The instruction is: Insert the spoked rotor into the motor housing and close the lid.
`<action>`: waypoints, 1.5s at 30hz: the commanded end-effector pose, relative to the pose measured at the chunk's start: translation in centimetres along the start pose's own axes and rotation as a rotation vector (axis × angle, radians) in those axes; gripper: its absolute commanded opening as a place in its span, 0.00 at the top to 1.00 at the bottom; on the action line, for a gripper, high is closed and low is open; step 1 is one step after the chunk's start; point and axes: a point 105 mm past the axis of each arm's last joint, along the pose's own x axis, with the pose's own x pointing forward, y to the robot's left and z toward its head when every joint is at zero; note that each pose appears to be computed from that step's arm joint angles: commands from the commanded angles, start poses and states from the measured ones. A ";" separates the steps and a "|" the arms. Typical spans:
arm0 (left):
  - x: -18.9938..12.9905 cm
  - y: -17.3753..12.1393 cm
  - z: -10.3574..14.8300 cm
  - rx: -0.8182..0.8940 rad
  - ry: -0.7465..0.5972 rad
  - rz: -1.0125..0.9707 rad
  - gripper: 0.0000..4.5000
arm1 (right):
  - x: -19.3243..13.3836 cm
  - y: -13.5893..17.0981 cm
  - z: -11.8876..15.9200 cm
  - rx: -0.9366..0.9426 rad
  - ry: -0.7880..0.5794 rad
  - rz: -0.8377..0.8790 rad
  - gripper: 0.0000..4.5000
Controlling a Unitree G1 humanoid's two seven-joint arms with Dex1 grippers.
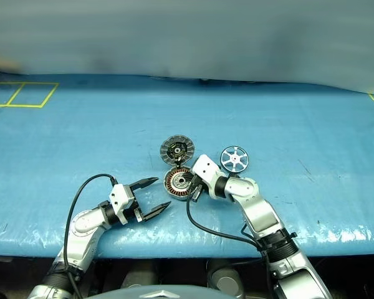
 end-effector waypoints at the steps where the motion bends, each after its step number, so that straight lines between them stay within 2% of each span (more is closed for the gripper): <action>1: -0.1 0.2 0.4 0.023 -0.011 0.005 0.00 | 0.0 0.8 -0.1 0.014 -0.008 0.048 0.99; 11: 0.0 0.2 0.4 0.023 -0.010 0.004 0.00 | -0.5 2.4 1.7 0.059 -0.092 0.140 0.99; 28: 0.0 0.2 0.3 0.022 -0.008 0.014 0.00 | 0.0 3.3 1.1 0.072 -0.069 0.149 0.99; 38: 0.0 0.1 0.2 0.019 -0.006 0.012 0.00 | -0.3 2.2 2.2 0.052 -0.105 0.102 0.99; 45: 0.0 0.2 0.2 0.018 -0.007 0.014 0.00 | -0.4 1.6 1.9 0.044 -0.091 0.078 0.99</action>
